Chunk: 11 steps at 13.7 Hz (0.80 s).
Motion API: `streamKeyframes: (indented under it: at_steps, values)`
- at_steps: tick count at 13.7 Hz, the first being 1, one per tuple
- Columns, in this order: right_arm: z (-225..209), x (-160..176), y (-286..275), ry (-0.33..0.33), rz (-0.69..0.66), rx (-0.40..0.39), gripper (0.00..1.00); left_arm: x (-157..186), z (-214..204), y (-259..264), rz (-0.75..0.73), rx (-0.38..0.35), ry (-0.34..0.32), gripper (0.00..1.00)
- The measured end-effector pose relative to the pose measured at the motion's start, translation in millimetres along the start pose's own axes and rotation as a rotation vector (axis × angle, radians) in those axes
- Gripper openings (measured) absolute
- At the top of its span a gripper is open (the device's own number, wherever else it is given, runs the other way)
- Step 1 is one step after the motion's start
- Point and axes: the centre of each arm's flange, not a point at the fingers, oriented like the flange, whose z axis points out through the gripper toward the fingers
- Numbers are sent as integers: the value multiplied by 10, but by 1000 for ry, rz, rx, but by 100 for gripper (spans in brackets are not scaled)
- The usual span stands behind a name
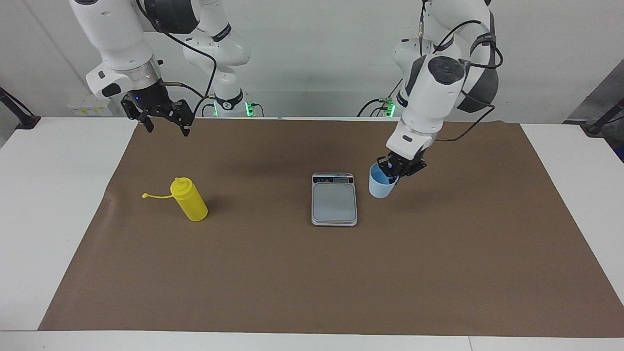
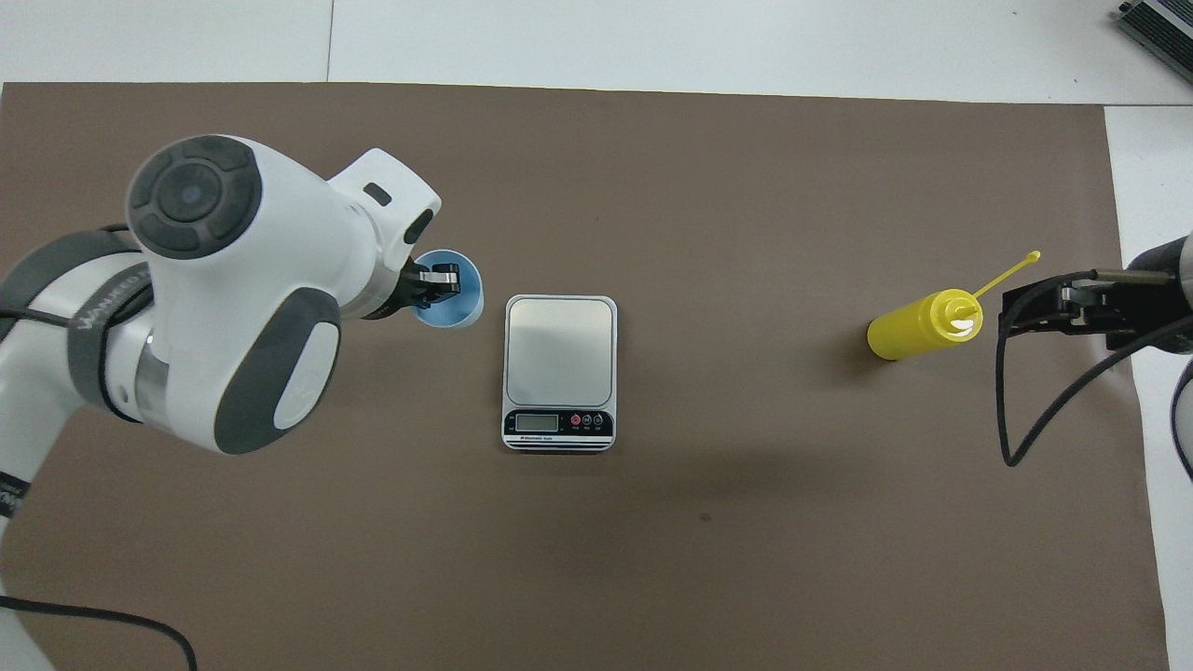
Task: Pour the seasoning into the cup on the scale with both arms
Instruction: 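Carry the blue cup with the left gripper onto the scale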
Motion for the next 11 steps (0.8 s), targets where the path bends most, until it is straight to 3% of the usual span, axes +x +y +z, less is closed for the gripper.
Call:
streamKeyframes:
  at_steps: [6, 11]
  values:
    - [-1, 2, 9, 1, 2, 0, 100, -276, 844, 753, 8, 50, -11, 4]
    - [-1, 2, 9, 1, 2, 0, 100, -257, 1020, 781, 11, 51, -12, 4]
